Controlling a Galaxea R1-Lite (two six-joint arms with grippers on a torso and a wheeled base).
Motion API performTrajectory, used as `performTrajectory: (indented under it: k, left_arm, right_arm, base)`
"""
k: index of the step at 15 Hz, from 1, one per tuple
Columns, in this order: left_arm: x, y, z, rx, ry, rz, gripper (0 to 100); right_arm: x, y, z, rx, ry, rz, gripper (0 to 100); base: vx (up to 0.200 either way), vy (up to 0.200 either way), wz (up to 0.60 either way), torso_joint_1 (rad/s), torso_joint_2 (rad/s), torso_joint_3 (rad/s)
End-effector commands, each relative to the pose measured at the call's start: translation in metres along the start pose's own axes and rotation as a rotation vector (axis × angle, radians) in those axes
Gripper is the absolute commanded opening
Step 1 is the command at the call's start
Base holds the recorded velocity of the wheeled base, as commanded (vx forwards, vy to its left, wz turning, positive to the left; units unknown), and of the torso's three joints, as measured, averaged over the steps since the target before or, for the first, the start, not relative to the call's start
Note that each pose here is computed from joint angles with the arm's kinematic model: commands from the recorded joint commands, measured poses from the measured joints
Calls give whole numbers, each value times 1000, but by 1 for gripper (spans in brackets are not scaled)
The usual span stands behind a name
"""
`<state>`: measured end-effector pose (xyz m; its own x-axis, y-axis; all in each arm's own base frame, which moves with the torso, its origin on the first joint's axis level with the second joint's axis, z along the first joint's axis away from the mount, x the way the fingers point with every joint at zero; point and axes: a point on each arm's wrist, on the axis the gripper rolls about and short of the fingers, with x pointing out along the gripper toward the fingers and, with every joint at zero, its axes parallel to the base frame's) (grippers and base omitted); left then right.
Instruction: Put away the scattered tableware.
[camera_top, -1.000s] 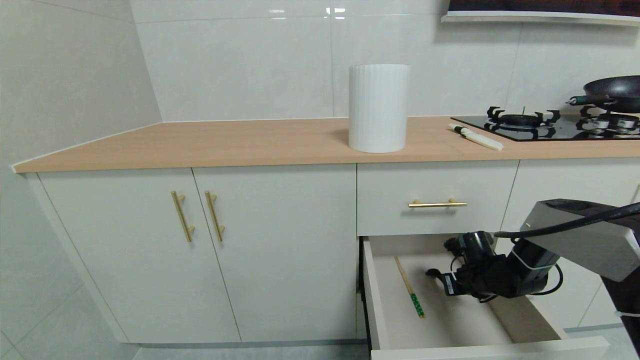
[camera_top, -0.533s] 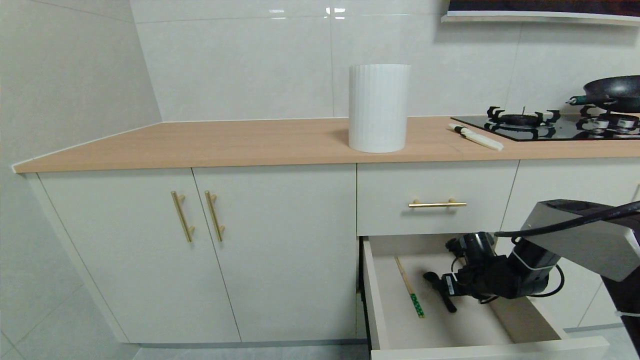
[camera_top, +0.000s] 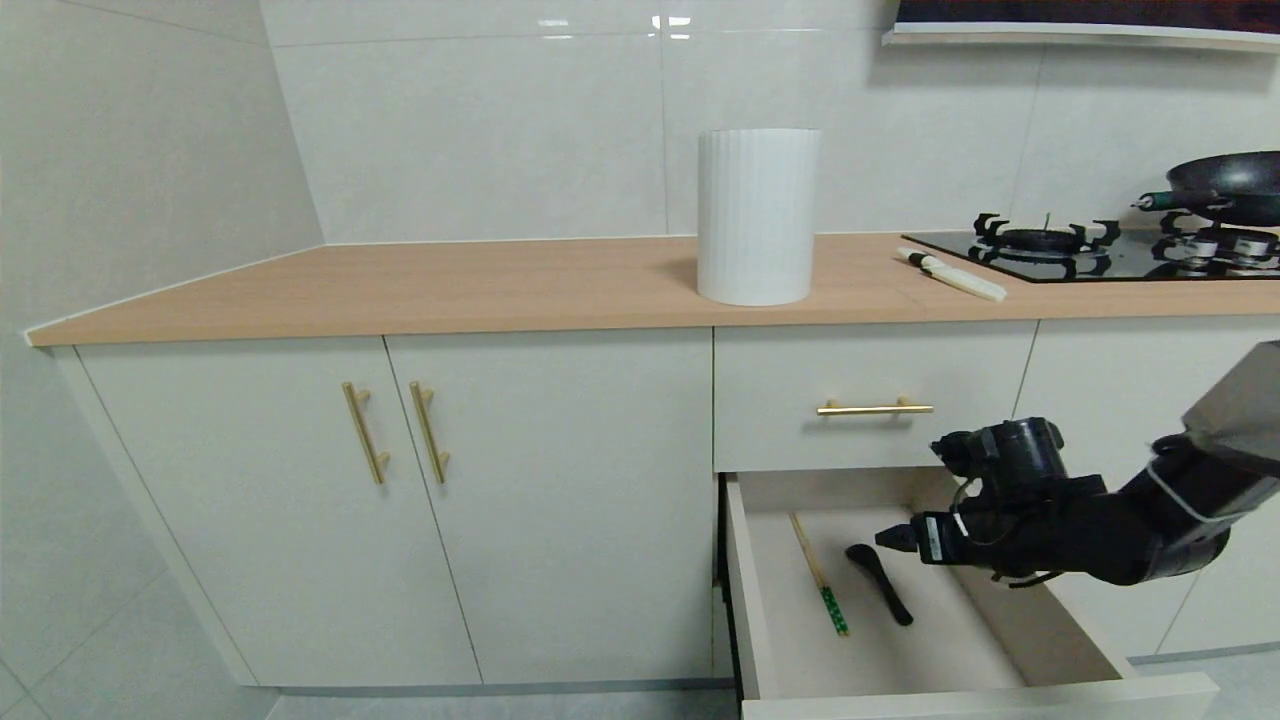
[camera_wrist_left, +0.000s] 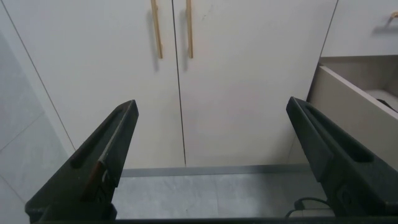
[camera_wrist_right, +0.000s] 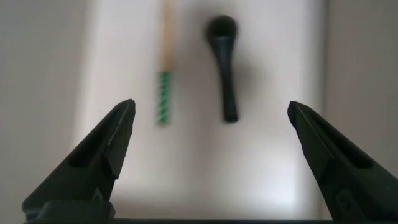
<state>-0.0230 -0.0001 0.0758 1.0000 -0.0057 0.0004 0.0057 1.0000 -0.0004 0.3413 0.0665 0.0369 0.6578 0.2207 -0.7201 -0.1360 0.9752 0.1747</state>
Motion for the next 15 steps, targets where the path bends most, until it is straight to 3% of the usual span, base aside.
performTrajectory:
  k: [1, 7, 12, 15]
  left_arm:
    - [0, 0, 0, -1, 0, 1, 100]
    - [0, 0, 0, 0, 0, 0, 100]
    - [0, 0, 0, 0, 0, 0, 100]
    - [0, 0, 0, 0, 0, 0, 100]
  right_arm:
    - [-66, 18, 12, -77, -53, 104, 100]
    - [-102, 35, 1, -211, 18, 152, 100]
    - [-110, 39, -7, -269, 30, 166, 100]
    - [-112, 40, -17, -337, 115, 172, 100]
  base:
    - [0, 0, 0, 0, 0, 0]
    - [0, 0, 0, 0, 0, 0]
    - [-200, 0, 0, 1, 3, 0]
    - [-67, 0, 0, 1, 1, -2]
